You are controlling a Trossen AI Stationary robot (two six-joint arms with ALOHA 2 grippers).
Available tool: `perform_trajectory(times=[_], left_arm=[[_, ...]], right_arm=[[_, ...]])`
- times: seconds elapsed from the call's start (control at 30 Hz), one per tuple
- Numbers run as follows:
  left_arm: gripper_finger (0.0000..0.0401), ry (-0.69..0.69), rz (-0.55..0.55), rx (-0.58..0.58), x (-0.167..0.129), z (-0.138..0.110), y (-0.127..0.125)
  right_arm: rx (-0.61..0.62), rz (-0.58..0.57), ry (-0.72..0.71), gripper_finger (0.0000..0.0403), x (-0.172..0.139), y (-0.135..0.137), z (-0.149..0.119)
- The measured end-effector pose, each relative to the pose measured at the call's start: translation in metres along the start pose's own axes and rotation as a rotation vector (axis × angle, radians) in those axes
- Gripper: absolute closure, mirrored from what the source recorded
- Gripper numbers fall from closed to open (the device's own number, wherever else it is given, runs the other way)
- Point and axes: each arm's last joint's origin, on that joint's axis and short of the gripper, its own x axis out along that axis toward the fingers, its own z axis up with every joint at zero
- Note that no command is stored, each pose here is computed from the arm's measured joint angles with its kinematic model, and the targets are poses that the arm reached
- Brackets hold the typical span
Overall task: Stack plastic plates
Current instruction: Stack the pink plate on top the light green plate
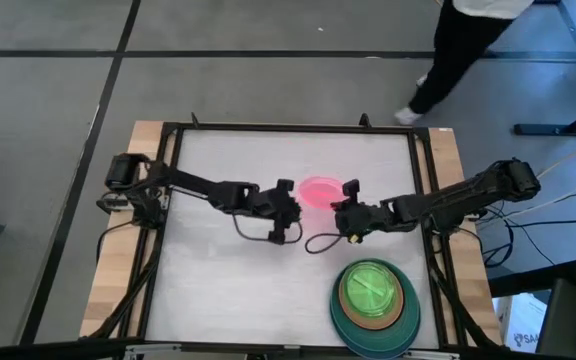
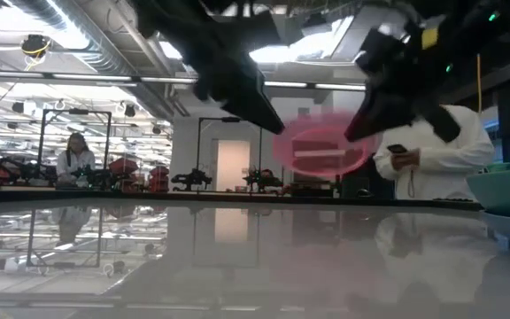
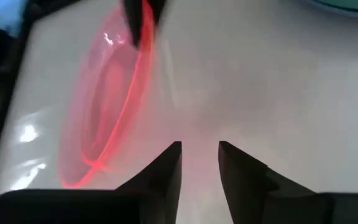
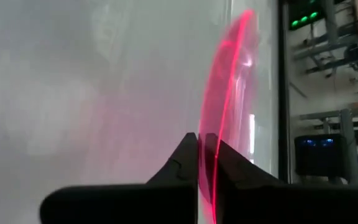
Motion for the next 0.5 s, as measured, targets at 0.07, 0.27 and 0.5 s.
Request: perform_trajectory(times=[0.07, 0.27, 0.5], left_arm=[[0.0301, 0.016, -0.031, -0.008, -0.010, 0.002, -0.010], [0.0301, -0.018, -0.110, 0.011, -0.025, 0.013, -0.048], [0.0302, -0.100, -0.157, -0.034, -0.038, 0.024, -0.085]], right_arm=[[0.012, -0.010, -0.043, 0.0395, -0.012, 0.004, 0.005], [0.137, 0.049, -0.180, 0.0395, -0.049, 0.016, 0.014], [0.293, 0.240, -0.173, 0.0395, -0.107, 0.024, 0.031]])
